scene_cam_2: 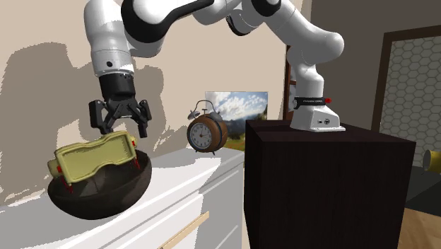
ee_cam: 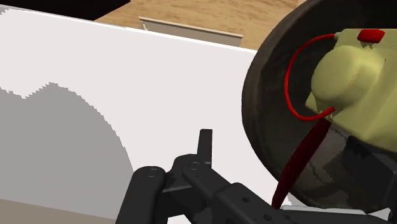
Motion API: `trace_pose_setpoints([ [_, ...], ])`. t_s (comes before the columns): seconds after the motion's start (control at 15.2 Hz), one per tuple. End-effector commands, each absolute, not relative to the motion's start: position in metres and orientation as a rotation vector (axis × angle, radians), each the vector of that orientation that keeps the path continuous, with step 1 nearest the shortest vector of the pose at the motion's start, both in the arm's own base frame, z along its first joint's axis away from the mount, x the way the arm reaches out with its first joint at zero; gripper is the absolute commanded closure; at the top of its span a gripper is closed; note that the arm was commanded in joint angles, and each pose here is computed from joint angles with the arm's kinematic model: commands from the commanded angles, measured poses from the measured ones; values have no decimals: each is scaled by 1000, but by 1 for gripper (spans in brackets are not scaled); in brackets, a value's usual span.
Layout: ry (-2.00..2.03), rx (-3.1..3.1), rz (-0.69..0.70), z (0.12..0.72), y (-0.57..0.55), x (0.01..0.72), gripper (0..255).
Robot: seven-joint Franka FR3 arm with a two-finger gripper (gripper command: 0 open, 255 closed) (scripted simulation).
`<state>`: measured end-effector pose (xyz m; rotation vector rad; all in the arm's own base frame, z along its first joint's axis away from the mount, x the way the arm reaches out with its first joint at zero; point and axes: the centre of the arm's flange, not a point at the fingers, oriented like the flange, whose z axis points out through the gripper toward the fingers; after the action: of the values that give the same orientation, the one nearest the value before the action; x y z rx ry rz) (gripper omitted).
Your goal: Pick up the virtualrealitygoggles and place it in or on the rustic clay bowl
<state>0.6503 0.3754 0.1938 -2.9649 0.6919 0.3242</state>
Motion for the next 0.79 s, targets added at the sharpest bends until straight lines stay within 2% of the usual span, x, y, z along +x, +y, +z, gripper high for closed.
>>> trace_pose_setpoints([
  [0.0, 692, -2965, 324, 194, 377, 651, 0],
  [0.26, 692, -2965, 324, 243, 371, 661, 0],
  [0.73, 692, -2965, 324, 243, 371, 661, 0],
])
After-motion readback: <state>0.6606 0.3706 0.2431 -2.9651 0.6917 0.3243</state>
